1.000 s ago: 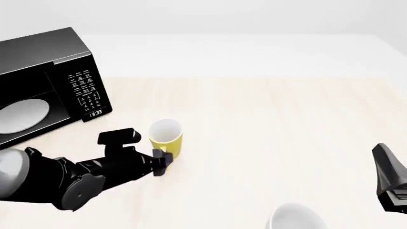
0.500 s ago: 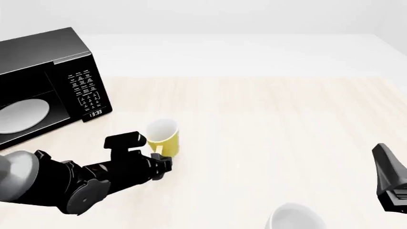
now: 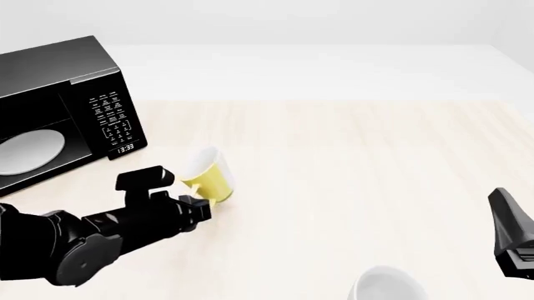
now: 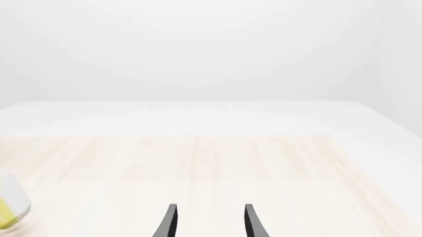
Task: Put the yellow and white mug in the microwave and close it.
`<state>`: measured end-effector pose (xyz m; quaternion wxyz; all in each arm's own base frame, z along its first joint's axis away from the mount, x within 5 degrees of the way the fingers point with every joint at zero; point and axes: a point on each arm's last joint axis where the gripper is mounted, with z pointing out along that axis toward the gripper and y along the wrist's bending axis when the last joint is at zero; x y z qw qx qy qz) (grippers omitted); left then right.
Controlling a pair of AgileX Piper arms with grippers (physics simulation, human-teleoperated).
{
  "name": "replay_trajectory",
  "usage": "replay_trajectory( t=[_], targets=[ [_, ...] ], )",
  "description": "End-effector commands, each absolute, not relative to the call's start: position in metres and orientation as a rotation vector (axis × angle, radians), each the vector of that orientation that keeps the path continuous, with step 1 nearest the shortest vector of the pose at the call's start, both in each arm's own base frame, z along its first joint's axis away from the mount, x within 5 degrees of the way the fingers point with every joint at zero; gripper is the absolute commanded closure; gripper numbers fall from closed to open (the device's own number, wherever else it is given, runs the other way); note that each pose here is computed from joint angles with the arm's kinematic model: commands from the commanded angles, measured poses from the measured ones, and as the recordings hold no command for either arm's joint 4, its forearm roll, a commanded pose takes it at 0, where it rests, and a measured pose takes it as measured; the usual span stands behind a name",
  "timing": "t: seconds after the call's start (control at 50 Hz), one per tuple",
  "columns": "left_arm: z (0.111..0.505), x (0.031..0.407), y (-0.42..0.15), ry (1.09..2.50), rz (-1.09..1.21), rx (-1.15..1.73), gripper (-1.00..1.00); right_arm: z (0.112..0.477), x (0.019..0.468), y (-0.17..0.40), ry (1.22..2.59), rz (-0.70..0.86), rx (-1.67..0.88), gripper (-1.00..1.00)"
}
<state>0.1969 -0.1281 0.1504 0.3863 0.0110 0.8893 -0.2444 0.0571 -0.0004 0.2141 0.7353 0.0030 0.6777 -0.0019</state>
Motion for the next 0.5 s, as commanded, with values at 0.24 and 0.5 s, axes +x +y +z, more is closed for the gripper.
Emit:
replay_trajectory(
  t=[0.24,0.5],
  targets=[
    [0.184,0.187,-0.099,2.166,-0.549,0.041,1.0,0.214,0.057,0.0,1.489,-0.004,0.006,-1.0],
    [0.2,0.183,-0.072,2.123,-0.446,0.007,1.0,0.214,0.057,0.0,1.49,-0.004,0.007,-1.0]
  ],
)
